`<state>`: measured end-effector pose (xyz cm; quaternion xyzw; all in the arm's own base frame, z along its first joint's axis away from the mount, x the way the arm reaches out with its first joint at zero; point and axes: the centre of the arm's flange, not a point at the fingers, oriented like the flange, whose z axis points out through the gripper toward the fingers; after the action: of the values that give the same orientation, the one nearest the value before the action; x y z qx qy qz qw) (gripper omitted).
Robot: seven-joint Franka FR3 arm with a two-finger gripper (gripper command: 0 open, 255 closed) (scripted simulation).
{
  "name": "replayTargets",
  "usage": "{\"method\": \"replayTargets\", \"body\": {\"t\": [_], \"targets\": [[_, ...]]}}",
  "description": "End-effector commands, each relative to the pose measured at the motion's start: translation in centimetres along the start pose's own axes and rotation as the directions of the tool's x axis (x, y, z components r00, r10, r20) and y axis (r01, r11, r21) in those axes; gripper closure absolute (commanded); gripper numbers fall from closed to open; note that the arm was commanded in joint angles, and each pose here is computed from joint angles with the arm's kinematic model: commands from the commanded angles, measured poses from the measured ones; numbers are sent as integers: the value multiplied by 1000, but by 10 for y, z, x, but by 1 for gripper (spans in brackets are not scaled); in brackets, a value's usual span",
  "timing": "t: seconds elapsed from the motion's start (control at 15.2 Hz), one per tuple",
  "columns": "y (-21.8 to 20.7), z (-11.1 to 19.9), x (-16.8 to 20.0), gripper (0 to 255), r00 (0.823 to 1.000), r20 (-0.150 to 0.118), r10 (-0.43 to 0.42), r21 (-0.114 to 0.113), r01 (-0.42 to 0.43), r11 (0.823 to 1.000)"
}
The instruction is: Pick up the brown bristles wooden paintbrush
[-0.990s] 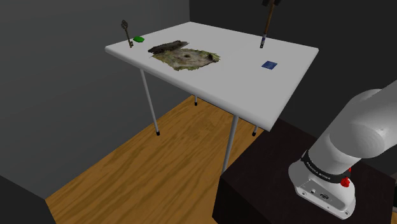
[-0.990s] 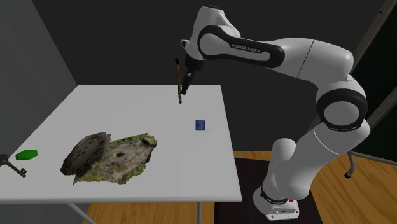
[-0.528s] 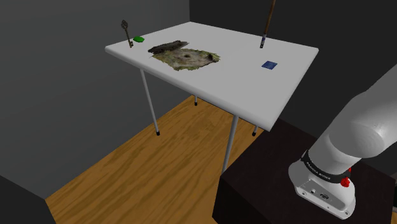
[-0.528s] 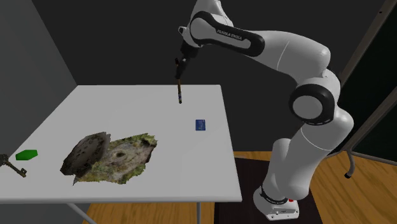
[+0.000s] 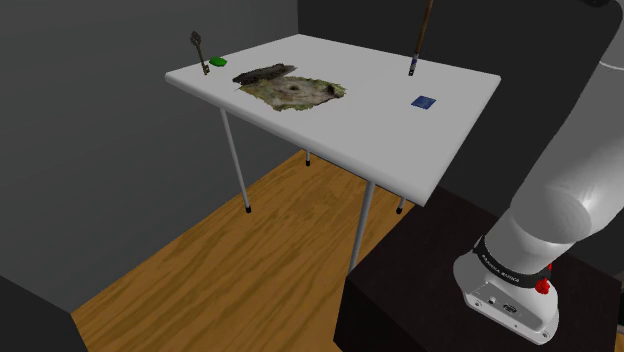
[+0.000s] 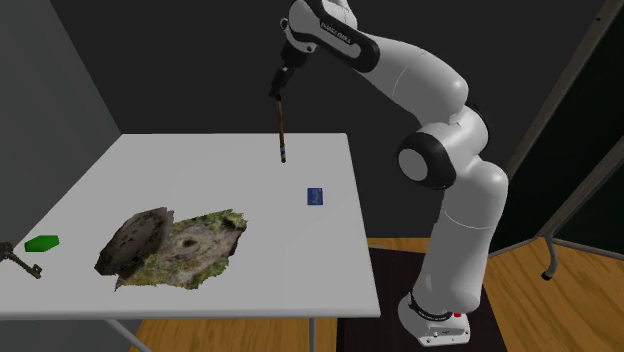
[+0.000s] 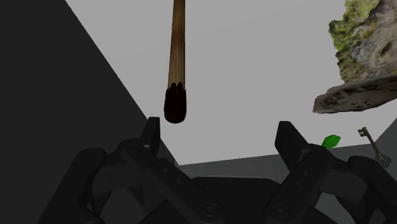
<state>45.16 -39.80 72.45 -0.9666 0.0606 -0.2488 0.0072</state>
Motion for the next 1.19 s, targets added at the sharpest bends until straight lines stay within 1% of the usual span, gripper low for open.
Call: {"method": "replayTargets", "body": {"t": [0.0,0.07,0.53,0.66,0.73,1.12], "targets": [[22,-5,11,0,1000,-27,4,-7,-4,1000],[31,-7,16,0,999,-37,7,-10,-7,1000],[33,25,-2,0,999,-38,7,-10,-7,1000],[33,28,-3,0,999,-38,7,-10,-7,1000],[33,28,-4,255,999,-38,7,-10,-7,1000],[33,28,-3,255,999,-38,7,-10,-7,1000]]}}
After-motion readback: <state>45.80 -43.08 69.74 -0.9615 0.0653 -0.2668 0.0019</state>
